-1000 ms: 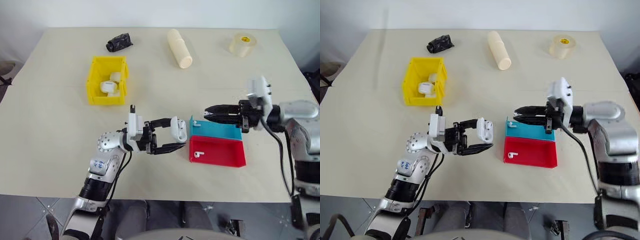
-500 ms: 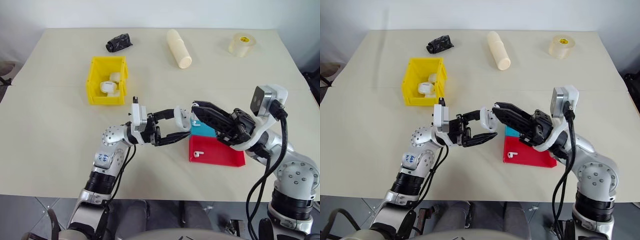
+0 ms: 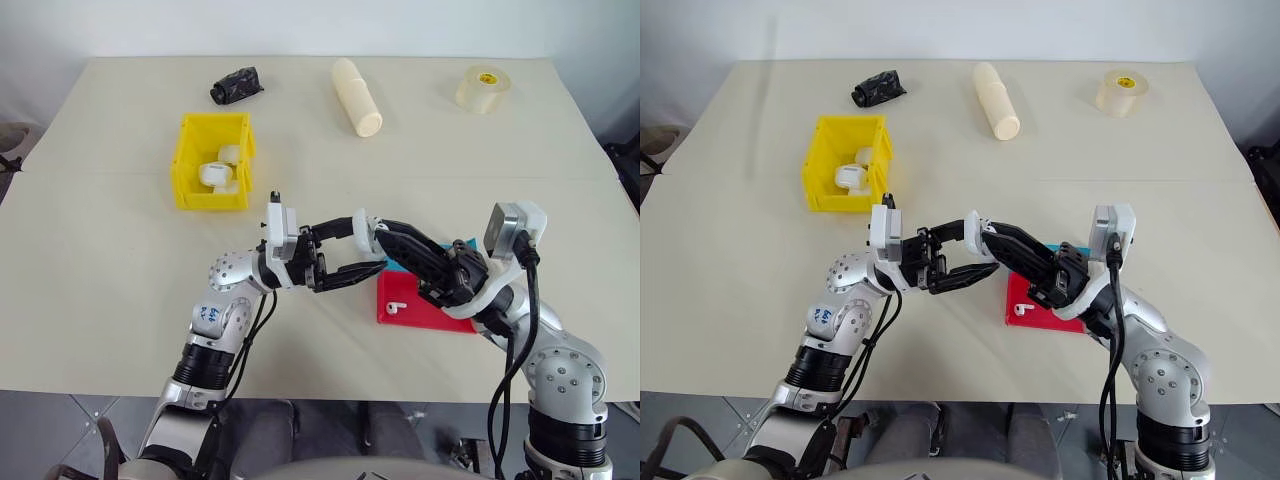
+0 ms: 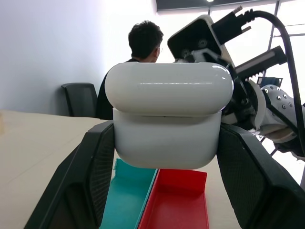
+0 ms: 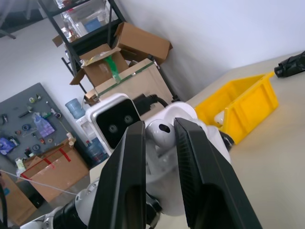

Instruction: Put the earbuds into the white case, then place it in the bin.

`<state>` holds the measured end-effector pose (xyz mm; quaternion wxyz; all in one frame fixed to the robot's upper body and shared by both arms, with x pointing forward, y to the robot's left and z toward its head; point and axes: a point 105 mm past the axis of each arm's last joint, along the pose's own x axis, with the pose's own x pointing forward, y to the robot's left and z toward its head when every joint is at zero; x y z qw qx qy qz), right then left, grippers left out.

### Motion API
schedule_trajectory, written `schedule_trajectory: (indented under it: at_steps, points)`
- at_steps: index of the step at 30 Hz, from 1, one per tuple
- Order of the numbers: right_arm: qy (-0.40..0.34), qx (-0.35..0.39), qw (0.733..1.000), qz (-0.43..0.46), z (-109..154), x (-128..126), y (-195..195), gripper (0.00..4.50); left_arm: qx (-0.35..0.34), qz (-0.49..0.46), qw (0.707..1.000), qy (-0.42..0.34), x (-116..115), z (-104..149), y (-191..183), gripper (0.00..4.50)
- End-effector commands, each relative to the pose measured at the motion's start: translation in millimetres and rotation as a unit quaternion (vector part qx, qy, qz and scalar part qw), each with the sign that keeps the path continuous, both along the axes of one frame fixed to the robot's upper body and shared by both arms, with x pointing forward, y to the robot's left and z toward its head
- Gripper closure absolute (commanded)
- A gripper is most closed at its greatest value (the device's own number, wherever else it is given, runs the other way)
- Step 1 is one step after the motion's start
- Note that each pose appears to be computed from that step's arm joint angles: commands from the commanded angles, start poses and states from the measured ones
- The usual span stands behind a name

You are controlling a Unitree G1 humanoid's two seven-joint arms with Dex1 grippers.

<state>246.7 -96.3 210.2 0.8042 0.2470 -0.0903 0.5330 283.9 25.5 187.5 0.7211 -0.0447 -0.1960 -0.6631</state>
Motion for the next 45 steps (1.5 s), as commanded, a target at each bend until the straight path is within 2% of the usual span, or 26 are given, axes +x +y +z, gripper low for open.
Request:
schedule_trajectory:
  at_steps: [1, 6, 9, 10, 17, 21, 24, 28, 32, 37, 45]
  points:
    - [-0.017, 0.000, 1.000, -0.003, 0, -3, 2, 3.99, -0.024, -0.009, 0.999, -0.021, -6, 15, 1, 1.51]
    - [-0.016, -0.017, 1.000, 0.001, -10, -6, 5, 3.99, -0.035, -0.005, 0.999, -0.013, -3, 19, 1, 1.51]
    - [0.009, -0.020, 1.000, 0.018, -17, -9, 8, 3.99, -0.035, -0.006, 0.999, -0.013, -2, 20, 1, 1.51]
    - [0.009, -0.022, 1.000, 0.019, -18, -10, 8, 3.27, -0.035, -0.006, 0.999, -0.014, -3, 20, 1, 1.51]
    - [-0.016, -0.054, 0.998, 0.022, -14, -13, 0, 1.08, -0.025, -0.005, 1.000, -0.017, -2, 18, 3, 1.51]
    - [-0.030, -0.096, 0.995, -0.006, -8, -7, -22, 1.08, 0.064, 0.044, 0.996, -0.047, 9, 4, 16, 1.51]
    - [-0.033, -0.151, 0.988, -0.007, -10, -6, -33, 1.73, 0.145, 0.090, 0.983, -0.064, 23, -8, 29, 1.51]
    - [-0.061, -0.265, 0.962, 0.027, -18, -7, -31, 3.12, 0.292, 0.126, 0.943, -0.102, 40, -27, 49, 1.51]
    - [-0.101, -0.303, 0.947, 0.040, -14, 2, -17, 4.48, 0.327, 0.117, 0.932, -0.108, 40, -31, 47, 1.51]
    - [-0.140, -0.343, 0.926, 0.066, -13, 16, 11, 4.48, 0.337, 0.078, 0.934, -0.092, 27, -38, 31, 1.51]
    - [-0.131, -0.372, 0.916, 0.070, -32, 37, 32, 4.48, 0.315, 0.055, 0.942, -0.101, 16, -30, 16, 1.51]
